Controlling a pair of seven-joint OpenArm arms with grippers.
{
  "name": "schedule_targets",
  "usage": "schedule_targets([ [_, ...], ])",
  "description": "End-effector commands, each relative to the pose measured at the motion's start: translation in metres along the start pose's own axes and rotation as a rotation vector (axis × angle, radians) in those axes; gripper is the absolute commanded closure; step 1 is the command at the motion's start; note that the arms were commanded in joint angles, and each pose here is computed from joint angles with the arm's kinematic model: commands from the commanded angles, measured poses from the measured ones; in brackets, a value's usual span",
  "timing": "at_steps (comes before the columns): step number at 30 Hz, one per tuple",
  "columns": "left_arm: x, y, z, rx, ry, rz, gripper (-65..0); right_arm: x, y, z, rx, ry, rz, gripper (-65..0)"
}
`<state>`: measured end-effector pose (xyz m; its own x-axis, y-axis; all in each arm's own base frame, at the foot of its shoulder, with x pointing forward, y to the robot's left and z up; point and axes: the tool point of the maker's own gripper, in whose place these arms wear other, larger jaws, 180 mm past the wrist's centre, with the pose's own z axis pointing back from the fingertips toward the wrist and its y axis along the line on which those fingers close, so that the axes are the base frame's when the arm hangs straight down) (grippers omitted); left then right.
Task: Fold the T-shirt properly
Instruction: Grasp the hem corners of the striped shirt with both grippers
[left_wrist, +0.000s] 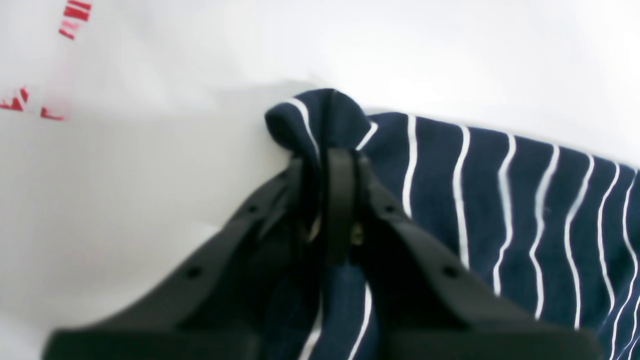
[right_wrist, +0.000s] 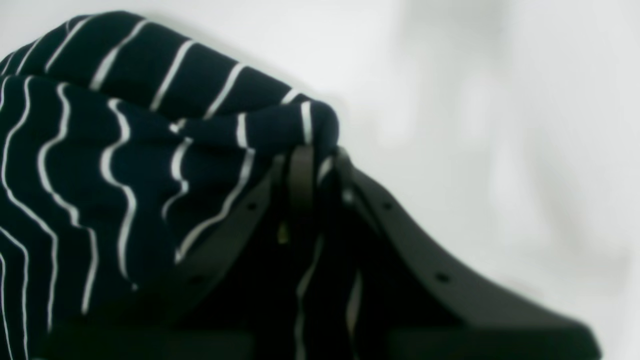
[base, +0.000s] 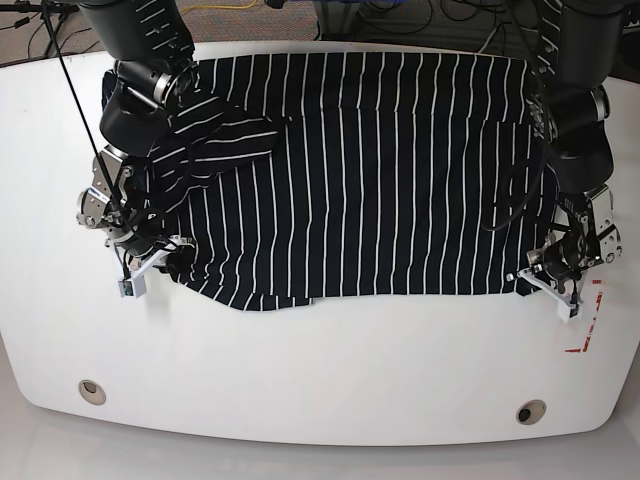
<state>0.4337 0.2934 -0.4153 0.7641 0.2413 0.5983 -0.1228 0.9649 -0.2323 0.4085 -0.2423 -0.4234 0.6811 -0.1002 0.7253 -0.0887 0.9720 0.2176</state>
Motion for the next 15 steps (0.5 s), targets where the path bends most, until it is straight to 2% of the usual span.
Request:
schedule_targets([
  [1,0.015,0.003,0.006,0.007,-0.017,-0.016,-1.3,0.029,-0.007,0.007,-0.023,-0.059,0.034,-5.1],
  [7,0.045,-0.004,0.021,0.001,-0.104,-0.085,-1.1,0.039,-0.010,0.013,-0.040,-0.071,0.057,-5.1],
  [15,0.065,-0.011,0.041,0.009,-0.129,-0.158,-1.0,0.063,-0.018,0.034,-0.100,-0.068,0.127,-4.9],
])
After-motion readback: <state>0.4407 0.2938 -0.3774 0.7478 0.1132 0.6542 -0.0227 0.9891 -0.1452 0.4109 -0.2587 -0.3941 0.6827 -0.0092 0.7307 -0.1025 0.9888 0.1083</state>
